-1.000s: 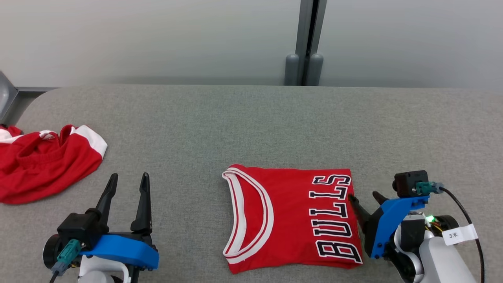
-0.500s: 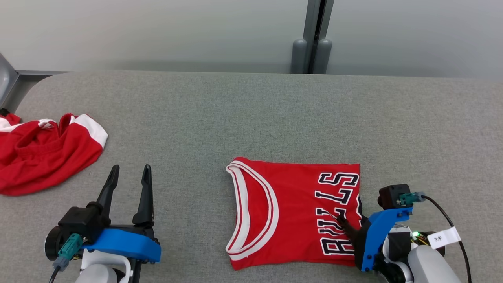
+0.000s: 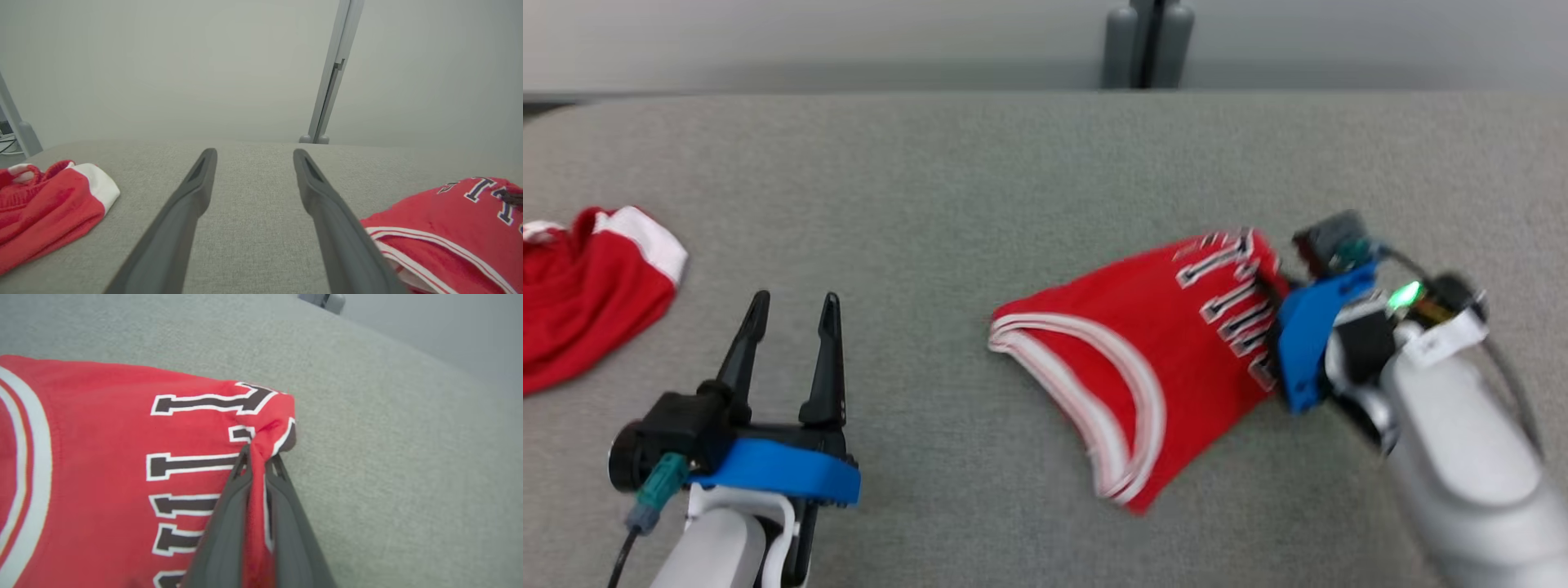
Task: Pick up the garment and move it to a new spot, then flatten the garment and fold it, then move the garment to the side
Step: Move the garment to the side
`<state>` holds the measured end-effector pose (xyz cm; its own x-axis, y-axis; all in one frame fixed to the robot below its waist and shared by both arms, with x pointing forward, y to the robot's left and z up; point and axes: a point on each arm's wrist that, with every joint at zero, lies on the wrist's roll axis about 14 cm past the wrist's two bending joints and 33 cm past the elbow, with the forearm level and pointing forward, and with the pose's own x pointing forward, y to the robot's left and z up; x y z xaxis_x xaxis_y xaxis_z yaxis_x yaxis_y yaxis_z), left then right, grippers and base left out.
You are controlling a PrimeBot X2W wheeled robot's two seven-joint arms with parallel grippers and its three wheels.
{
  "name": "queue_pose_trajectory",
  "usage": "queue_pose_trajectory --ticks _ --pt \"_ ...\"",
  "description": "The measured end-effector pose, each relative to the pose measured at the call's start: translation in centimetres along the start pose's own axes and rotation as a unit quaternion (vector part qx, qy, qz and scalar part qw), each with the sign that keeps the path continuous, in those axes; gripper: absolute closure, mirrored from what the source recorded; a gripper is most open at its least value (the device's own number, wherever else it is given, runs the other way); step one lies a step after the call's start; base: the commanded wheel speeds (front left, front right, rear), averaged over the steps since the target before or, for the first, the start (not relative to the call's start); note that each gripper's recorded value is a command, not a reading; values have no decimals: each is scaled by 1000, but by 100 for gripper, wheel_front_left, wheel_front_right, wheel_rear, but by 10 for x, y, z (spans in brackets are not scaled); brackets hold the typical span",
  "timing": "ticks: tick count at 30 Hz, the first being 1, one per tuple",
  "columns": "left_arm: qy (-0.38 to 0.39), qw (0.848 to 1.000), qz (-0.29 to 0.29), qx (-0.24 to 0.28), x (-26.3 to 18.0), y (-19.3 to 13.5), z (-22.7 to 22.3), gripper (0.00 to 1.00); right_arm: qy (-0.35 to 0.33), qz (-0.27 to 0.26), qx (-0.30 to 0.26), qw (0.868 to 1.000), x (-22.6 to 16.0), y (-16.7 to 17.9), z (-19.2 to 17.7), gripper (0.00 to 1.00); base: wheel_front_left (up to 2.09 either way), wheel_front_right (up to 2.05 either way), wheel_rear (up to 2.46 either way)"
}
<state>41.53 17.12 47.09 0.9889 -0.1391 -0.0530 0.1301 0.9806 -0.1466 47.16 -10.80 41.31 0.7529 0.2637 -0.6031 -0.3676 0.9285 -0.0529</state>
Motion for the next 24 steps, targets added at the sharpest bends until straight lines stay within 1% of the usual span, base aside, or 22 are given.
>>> queue_pose_trajectory --ticks 3,6,8,9,11,12,13,17,18,19,22,24 --pt "1 1000 -20 3 19 -9 -5 0 -26 -43 -55 997 7 -50 32 100 0 0 0" --pt "0 999 -38 3 39 -19 -10 0 -43 -89 -92 991 10 -100 55 100 0 0 0" --pt "-1 999 -54 2 53 -27 -16 0 -42 -120 -107 986 10 -135 60 100 0 0 0" --pt "-1 998 -69 2 66 -35 -21 0 -38 -150 -113 981 10 -167 61 100 0 0 0" --pt "-4 997 -83 1 79 -42 -25 0 -32 -178 -117 977 8 -196 58 100 0 0 0" --pt "-4 997 -83 1 79 -42 -25 0 -32 -178 -117 977 8 -196 58 100 0 0 0" --pt "-9 995 -94 0 91 -49 -28 0 -28 -205 -120 971 3 -222 54 100 0 0 0" --pt "-18 993 -117 -2 104 -61 -29 0 -16 -261 -152 953 -16 -270 45 100 0 0 0" --pt "-18 993 -117 -2 104 -61 -29 0 -16 -261 -152 953 -16 -270 45 100 0 0 0" --pt "-20 992 -126 -4 108 -67 -31 0 -11 -279 -164 946 -24 -287 40 100 0 0 0" --pt "-20 991 -134 -8 113 -73 -36 0 -7 -296 -166 941 -31 -303 33 100 0 0 0" --pt "-19 990 -141 -10 117 -76 -40 0 -6 -304 -185 935 -33 -311 32 100 0 0 0"
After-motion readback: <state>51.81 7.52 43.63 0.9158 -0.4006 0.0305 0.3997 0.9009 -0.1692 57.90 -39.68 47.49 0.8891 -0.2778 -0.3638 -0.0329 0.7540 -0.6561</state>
